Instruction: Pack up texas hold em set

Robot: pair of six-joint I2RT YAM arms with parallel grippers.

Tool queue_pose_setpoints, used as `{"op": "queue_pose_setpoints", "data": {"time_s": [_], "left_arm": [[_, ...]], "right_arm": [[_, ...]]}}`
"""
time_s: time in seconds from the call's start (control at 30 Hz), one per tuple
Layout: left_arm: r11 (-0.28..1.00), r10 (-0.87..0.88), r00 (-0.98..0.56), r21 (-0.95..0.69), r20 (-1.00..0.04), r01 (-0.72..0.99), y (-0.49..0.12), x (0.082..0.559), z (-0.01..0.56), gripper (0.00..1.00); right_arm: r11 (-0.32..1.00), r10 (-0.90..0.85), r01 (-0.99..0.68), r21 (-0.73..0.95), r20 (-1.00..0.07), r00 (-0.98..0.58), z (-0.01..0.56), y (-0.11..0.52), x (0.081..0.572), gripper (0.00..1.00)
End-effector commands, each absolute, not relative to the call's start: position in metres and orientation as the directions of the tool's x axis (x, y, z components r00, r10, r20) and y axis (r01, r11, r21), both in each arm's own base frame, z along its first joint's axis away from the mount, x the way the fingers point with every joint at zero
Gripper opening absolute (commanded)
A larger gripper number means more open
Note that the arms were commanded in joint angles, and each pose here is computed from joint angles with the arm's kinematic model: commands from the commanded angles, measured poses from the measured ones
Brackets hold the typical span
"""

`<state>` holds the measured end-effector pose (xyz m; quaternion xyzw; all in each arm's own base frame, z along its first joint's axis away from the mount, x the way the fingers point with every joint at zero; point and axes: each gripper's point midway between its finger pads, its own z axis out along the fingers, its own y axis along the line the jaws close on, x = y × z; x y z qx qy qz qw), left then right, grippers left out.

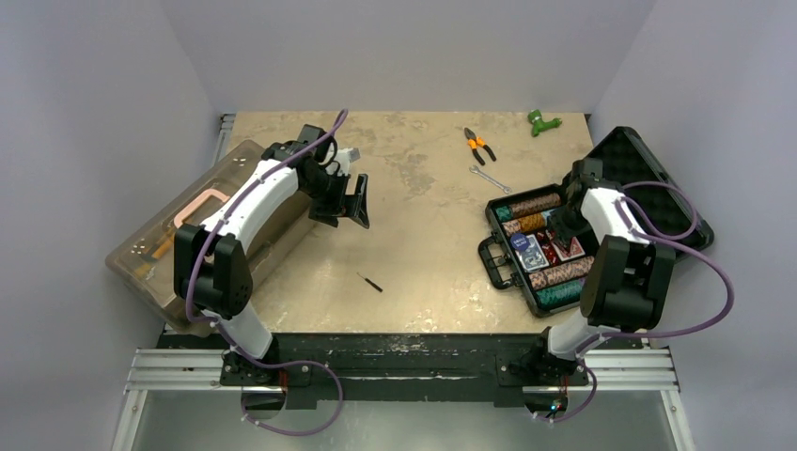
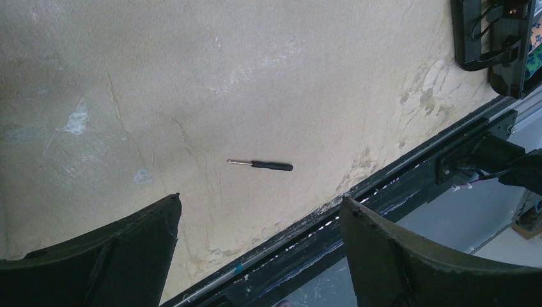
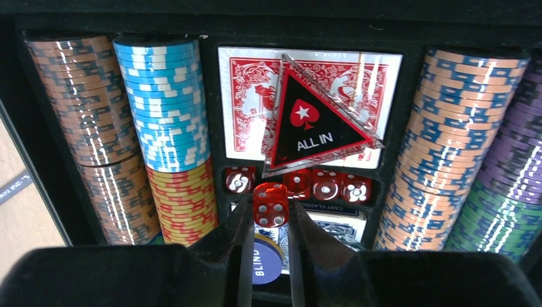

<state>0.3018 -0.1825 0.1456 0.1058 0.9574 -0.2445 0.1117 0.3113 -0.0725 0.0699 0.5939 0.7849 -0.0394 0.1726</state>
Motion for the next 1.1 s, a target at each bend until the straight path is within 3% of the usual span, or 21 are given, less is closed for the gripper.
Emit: {"op": "queue_pose_setpoints", "data": {"time_s": [0.0,0.3,0.57,1.07], "left_arm": [[0.857,0.149,-0.939,-0.433,-0.311,0.279,-0.180,0.307,0.157,0.90],[0.857,0.150,-0.943,-0.437,-0.297,0.273,-0.182,0.308,0.157,0.90],[0.857,0.153,-0.948,-0.440,-0.280,0.268,-0.182,0.307,0.155,0.90],[0.857,0.155,-0.949,-0.441,-0.274,0.267,-0.182,0.308,0.153,0.90]], "right_arm": [[0.274,0.933,0.940,0.205,-0.295,-0.208,0.071,-0.068,0.328,0.00],[0.267,0.933,0.946,0.183,-0.297,-0.206,0.056,-0.068,0.322,0.00],[0.336,0.877,0.929,0.156,-0.413,-0.248,0.069,-0.067,0.328,0.00],[0.251,0.887,0.957,0.146,-0.431,-0.167,0.050,-0.064,0.313,0.00]]}}
